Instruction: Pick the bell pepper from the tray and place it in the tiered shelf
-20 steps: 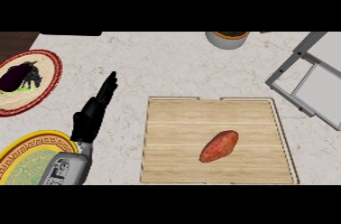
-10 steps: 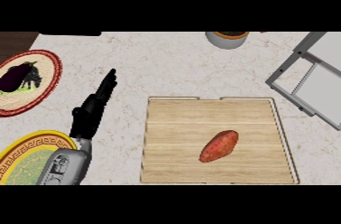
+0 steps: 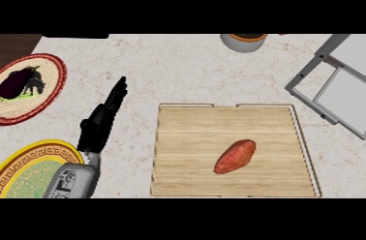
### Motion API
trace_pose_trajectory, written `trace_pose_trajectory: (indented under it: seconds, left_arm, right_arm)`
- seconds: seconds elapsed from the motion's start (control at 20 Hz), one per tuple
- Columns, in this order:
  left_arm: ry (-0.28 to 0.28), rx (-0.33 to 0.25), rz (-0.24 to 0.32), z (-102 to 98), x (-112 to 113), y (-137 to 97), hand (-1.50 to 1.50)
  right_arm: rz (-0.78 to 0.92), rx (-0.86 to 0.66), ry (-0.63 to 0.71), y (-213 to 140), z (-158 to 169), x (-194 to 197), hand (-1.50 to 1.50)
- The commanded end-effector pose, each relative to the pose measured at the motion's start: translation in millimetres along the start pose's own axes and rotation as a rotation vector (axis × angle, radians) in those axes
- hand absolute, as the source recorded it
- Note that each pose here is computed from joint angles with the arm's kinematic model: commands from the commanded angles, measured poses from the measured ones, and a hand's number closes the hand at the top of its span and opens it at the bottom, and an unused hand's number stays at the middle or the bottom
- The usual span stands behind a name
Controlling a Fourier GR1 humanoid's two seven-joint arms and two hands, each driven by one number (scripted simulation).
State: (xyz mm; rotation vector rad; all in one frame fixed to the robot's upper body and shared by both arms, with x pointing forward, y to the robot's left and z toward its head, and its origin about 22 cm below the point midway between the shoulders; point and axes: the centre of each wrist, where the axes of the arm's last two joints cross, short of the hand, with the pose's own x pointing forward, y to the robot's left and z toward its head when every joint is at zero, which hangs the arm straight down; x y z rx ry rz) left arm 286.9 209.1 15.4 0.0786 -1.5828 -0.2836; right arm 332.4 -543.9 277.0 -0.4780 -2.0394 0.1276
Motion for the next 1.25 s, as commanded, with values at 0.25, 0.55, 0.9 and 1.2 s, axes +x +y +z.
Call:
trace_pose_trajectory:
  seconds: [0.25, 0.55, 0.9, 1.2]
  left_arm:
    - [-0.012, -0.022, 0.005, 1.4, 9.1, -0.9, 0.0]
    - [-0.039, 0.005, 0.002, -9.0, 14.5, -3.0, 0.0]
    - [-0.043, 0.016, 0.005, -2.3, 4.8, 4.1, 0.0]
    - [-0.041, 0.015, 0.002, -4.5, 8.6, 9.8, 0.0]
  right_arm:
    - [-0.187, -0.223, 0.108, -69.7, 23.7, 47.1, -1.5]
    - [-0.093, -0.203, 0.279, -103.8, 51.6, 61.1, -1.5]
    - [0.013, -0.148, 0.334, -125.3, 81.2, 59.1, -1.5]
    - [0.017, -0.093, 0.339, -133.7, 95.5, 56.6, -1.5]
